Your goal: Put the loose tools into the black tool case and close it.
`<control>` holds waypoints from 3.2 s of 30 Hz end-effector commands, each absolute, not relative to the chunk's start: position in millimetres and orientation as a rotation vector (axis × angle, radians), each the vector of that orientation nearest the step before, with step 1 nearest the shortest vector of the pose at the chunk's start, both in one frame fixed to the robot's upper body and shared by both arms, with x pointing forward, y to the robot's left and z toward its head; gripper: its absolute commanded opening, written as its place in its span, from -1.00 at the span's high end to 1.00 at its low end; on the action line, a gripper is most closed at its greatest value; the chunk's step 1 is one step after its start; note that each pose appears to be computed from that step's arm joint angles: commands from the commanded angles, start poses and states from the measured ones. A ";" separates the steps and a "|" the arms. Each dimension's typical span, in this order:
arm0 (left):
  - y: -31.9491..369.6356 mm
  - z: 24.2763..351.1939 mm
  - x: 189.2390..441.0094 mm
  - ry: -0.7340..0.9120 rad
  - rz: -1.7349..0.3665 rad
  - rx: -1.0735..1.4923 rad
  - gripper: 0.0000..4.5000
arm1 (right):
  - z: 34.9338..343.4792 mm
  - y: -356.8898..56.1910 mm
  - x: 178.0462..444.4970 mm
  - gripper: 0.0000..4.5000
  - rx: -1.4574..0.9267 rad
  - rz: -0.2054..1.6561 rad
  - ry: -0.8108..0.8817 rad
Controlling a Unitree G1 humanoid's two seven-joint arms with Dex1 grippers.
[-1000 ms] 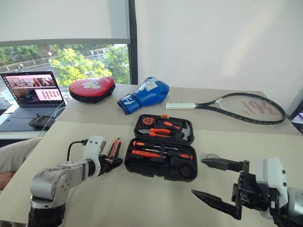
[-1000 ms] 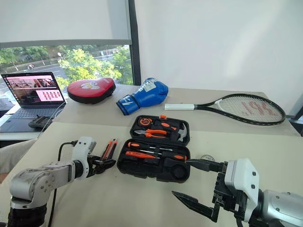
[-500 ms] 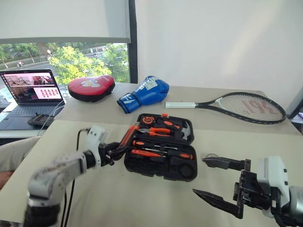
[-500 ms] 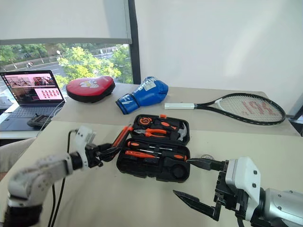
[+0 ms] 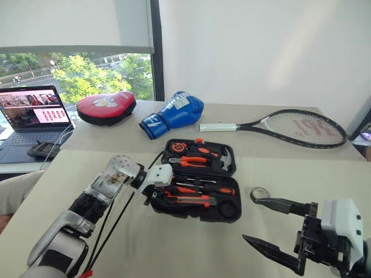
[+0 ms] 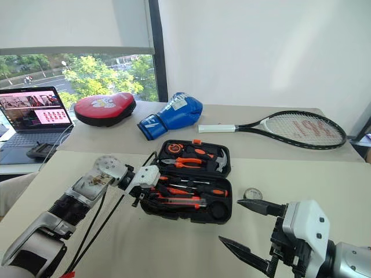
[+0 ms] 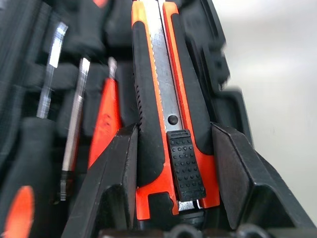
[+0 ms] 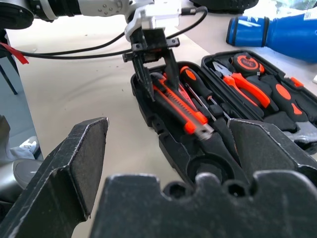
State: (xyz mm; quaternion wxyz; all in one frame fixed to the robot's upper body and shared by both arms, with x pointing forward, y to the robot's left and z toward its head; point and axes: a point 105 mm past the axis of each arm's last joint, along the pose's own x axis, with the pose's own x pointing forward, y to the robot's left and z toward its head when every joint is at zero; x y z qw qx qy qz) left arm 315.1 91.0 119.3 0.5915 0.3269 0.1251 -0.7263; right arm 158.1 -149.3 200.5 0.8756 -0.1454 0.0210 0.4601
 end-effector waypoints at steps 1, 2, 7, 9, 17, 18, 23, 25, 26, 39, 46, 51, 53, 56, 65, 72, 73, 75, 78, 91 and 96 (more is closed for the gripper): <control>89.1 118.3 319.0 0.267 -1.698 0.866 0.23 | 209.2 -145.2 154.4 -1.00 -0.326 0.964 -0.011; 89.4 116.4 318.8 0.271 -1.702 0.877 0.23 | 209.0 -145.2 154.1 -1.00 -0.327 0.963 -0.010; 91.1 127.3 322.7 0.241 -1.666 0.847 -0.71 | 208.5 -145.2 152.7 -1.00 -0.325 0.958 -0.011; 93.1 143.9 319.2 0.196 -1.672 0.787 -0.99 | 208.2 -145.0 152.4 -1.00 -0.324 0.957 -0.010; 83.2 180.2 310.4 0.187 -1.523 0.219 -0.31 | 207.3 -143.7 154.3 -1.00 -0.323 0.952 -0.012; 79.2 173.0 311.6 0.185 -1.476 0.198 -0.17 | 207.3 -143.1 154.6 -1.00 -0.322 0.953 -0.012; 74.5 143.0 311.5 0.173 -1.286 0.151 0.66 | 209.1 -143.3 153.5 -1.00 -0.322 0.957 -0.011; 78.5 128.7 309.7 0.188 -1.217 0.169 0.95 | 209.1 -144.6 152.4 -1.00 -0.324 0.955 -0.006; 81.7 120.9 310.0 0.199 -1.178 0.183 0.95 | 208.9 -145.2 151.9 -1.00 -0.324 0.954 -0.002; 104.0 34.8 286.7 0.527 -1.023 0.360 0.95 | 206.9 -145.8 151.8 -1.00 -0.320 0.947 0.031; 101.4 31.8 295.2 0.511 -1.048 0.304 0.95 | 198.9 -143.0 152.6 -1.00 -0.288 0.968 0.108; 95.6 107.7 300.6 0.169 -1.077 -0.008 0.95 | 200.9 -150.0 169.0 -1.00 -0.305 0.865 0.093; 101.4 130.6 290.8 0.086 -1.149 0.008 0.95 | 195.8 -157.2 180.8 -1.00 -0.323 0.806 0.129; 106.4 152.0 271.4 0.087 -1.274 -0.003 0.72 | 189.1 -169.1 198.3 -1.00 -0.389 0.737 0.177; 102.5 189.0 232.4 0.105 -1.431 0.112 -0.56 | 157.0 -209.2 259.0 -1.00 -0.506 0.601 0.471; 102.1 199.1 222.4 0.108 -1.403 0.151 -0.89 | 127.1 -214.5 297.0 -0.74 -0.497 0.601 0.606; 103.5 198.5 221.7 0.107 -1.396 0.158 -0.89 | 124.7 -214.8 300.3 -0.74 -0.495 0.600 0.619; 106.2 196.6 220.3 0.109 -1.382 0.164 -0.89 | 119.8 -214.7 305.1 -0.74 -0.493 0.606 0.639; 108.1 191.9 216.7 0.113 -1.368 0.175 -0.89 | 105.9 -215.7 307.1 -0.35 -0.495 0.620 0.693; 121.0 183.5 220.8 0.139 -1.293 0.156 -0.89 | 160.5 -180.1 285.2 0.99 -0.430 0.822 0.542; 121.4 185.3 223.3 0.145 -1.288 0.162 -0.89 | 160.4 -131.0 263.1 0.99 -0.427 1.006 0.550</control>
